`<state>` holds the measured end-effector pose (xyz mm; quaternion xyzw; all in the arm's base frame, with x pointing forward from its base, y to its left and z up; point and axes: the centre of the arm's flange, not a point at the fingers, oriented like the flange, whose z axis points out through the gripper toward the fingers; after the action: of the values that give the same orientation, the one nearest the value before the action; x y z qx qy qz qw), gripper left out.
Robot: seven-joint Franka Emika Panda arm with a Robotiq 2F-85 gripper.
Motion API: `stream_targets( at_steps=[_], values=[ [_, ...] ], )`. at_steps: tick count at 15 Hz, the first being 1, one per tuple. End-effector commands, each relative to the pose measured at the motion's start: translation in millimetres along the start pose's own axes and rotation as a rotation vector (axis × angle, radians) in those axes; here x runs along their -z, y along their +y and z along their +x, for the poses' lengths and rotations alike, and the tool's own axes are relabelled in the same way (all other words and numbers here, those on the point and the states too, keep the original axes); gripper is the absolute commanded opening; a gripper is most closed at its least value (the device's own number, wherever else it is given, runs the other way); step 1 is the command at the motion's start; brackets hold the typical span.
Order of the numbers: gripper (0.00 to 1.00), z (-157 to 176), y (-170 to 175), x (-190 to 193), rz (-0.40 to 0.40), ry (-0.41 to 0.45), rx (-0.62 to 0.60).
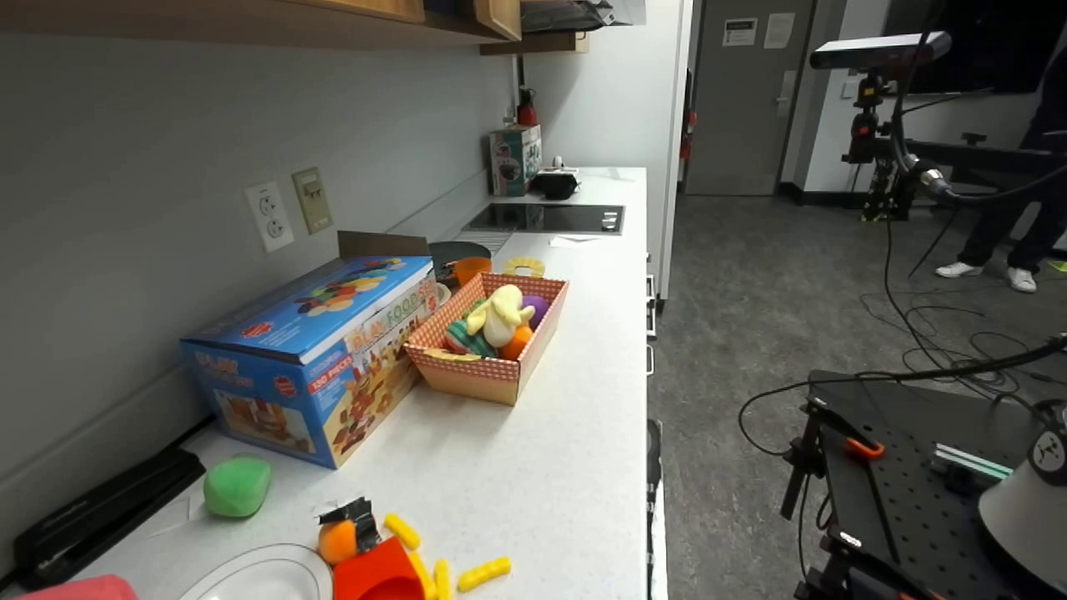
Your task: Open the right upper cabinet door.
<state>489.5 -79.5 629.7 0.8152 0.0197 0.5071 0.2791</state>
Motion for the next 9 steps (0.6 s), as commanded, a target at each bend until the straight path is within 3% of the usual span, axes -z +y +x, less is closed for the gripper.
stream_targets(
  at_steps=[1, 2, 3, 5, 9],
  values=[
    [1.0, -34.4, 44.0, -26.4, -0.11, -0.092, 0.041],
    [1.0, -33.3, 41.0, -28.2, -0.093, -0.109, 0.041],
    [1.0, -1.4, -0.9, -0.2, -0.001, 0.004, 0.02],
    [1.0, -4.5, -1.7, -1.7, 0.0, -0.003, 0.025],
    [1.0, -39.6, 40.3, -28.0, -0.089, -0.115, 0.019]
  ],
)
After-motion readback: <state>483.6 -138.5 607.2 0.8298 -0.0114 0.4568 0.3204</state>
